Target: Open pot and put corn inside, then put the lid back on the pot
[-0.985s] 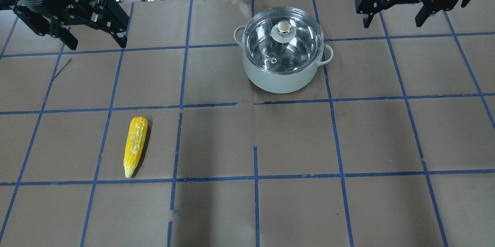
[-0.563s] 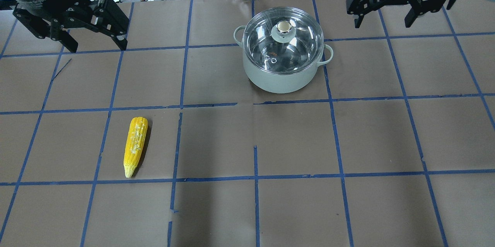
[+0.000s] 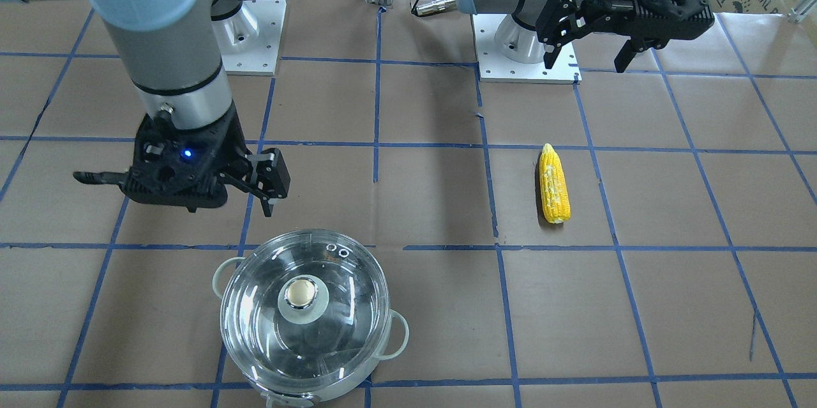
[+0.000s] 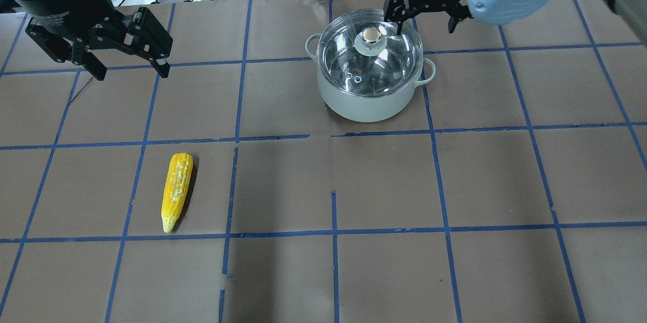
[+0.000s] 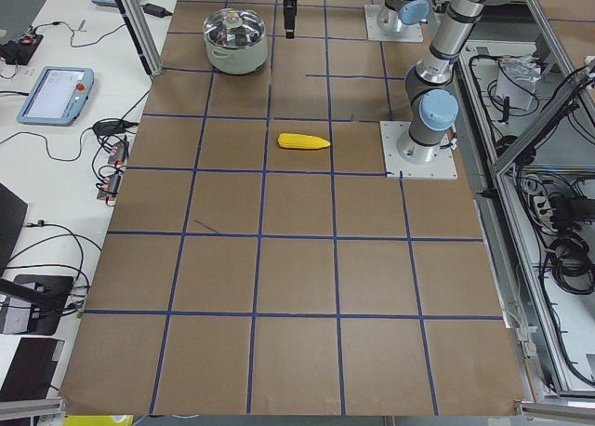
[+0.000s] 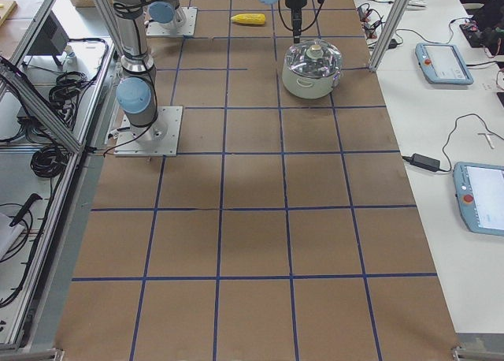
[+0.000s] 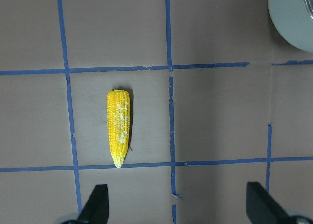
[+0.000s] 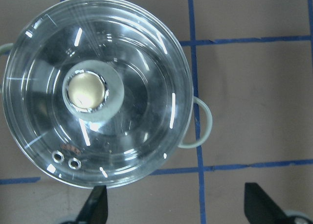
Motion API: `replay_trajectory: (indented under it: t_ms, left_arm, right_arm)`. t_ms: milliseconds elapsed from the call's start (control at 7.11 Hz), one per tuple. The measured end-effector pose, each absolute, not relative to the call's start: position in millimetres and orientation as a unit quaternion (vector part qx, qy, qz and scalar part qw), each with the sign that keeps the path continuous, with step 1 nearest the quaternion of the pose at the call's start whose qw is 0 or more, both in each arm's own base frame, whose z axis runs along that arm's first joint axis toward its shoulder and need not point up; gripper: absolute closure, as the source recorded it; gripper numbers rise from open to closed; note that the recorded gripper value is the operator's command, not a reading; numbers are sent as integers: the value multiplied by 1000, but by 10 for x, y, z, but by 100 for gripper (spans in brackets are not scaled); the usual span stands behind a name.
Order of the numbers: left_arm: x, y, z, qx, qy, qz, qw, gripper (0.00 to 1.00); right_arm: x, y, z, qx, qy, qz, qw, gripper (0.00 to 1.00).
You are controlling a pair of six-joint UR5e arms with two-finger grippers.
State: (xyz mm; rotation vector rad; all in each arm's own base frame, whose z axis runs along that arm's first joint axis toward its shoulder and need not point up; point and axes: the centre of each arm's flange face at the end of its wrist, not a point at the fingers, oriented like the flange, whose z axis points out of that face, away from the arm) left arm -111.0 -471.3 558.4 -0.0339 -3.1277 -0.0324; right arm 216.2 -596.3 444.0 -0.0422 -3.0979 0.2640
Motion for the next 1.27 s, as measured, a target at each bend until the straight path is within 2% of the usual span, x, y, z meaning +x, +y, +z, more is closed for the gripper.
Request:
replay_trajectory:
  t_ms: [422,1267]
  left_arm:
    - [-1099,-4718,5477,-11,-1000,-23,7,0]
    - [-1058,-4726,5172,-6,-999,-51,9,0]
  right_arm:
    - [2735,-6335,4138,27,-995,92,10,3]
    - [2831,-6676,3767,44,-996,78,18,8]
